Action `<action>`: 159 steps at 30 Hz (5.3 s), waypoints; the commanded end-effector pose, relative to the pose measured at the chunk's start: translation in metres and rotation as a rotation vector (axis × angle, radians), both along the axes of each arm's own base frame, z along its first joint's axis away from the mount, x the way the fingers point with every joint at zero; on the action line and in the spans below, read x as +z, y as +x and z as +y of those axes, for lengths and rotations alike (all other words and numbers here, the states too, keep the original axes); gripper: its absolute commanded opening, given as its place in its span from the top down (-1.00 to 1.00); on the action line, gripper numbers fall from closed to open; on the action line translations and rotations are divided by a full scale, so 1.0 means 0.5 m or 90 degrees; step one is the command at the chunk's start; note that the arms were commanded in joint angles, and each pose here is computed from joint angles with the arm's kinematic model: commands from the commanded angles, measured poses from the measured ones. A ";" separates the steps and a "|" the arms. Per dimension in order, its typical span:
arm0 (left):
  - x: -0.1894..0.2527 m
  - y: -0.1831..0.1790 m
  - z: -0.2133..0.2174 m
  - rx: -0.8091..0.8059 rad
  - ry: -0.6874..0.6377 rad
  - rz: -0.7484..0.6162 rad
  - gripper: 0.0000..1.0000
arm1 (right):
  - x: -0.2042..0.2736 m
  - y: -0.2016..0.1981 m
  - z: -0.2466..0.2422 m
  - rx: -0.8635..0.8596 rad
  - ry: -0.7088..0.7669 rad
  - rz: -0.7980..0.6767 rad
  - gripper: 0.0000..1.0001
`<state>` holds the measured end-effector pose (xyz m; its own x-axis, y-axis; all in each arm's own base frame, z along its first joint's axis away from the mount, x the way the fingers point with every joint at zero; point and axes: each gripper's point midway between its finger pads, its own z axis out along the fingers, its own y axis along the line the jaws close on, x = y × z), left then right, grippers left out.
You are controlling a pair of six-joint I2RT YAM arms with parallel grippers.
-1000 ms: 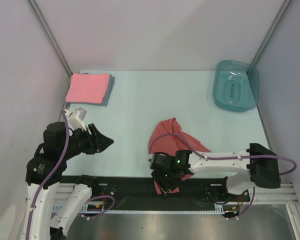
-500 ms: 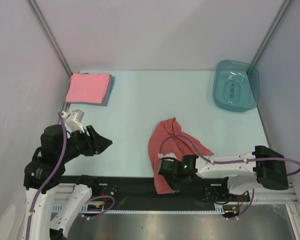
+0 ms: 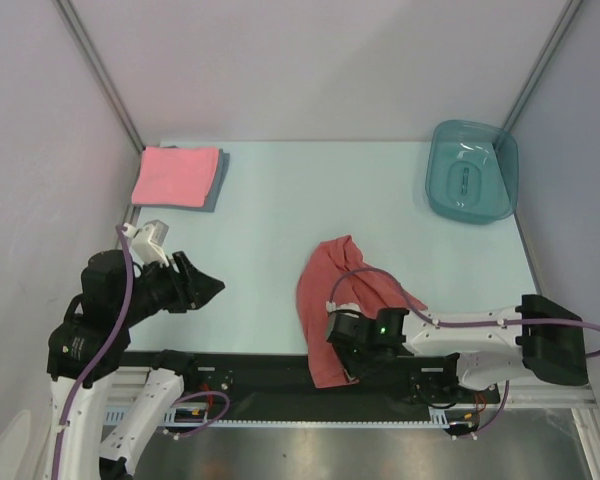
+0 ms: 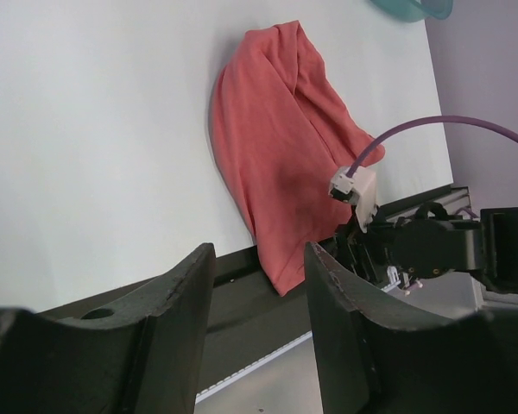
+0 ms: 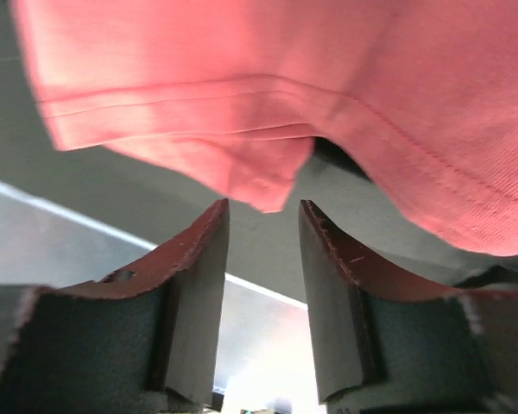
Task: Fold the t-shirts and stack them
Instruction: Flatten the tshirt out
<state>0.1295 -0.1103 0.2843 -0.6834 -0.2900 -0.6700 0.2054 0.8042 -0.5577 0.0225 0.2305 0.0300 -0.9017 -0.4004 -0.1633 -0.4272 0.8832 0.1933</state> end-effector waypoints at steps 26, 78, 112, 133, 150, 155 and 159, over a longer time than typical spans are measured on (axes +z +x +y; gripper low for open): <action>0.027 0.008 -0.002 -0.006 0.000 -0.027 -0.03 | -0.026 0.003 0.005 -0.018 0.059 0.062 0.44; 0.192 -0.044 0.042 0.080 -0.047 -0.204 -0.36 | 1.263 0.527 0.095 -0.093 0.909 -0.714 1.00; -0.379 0.028 -0.265 -0.147 0.069 0.287 -0.49 | 0.336 0.565 -0.410 -0.561 0.075 -0.350 1.00; -0.491 0.048 -0.325 -0.126 0.097 0.390 -0.23 | 0.332 0.514 -0.388 -0.510 0.100 -0.331 1.00; -0.352 0.164 -0.199 -0.002 0.233 0.234 0.99 | 0.329 0.548 -0.499 -0.544 -0.107 -0.353 1.00; -0.138 0.199 -0.087 0.084 0.213 0.093 0.99 | 0.337 0.584 -0.479 -0.511 -0.074 -0.359 1.00; -0.048 0.194 -0.035 0.116 0.212 0.040 0.99 | 0.365 0.595 -0.417 -0.489 0.044 -0.354 1.00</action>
<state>0.2413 -0.1629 0.2568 -0.6794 -0.2709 -0.6819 0.0403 0.9142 -0.4034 0.3043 0.0023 0.1778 -0.7575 0.2828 -0.5884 0.2958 0.9521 0.0768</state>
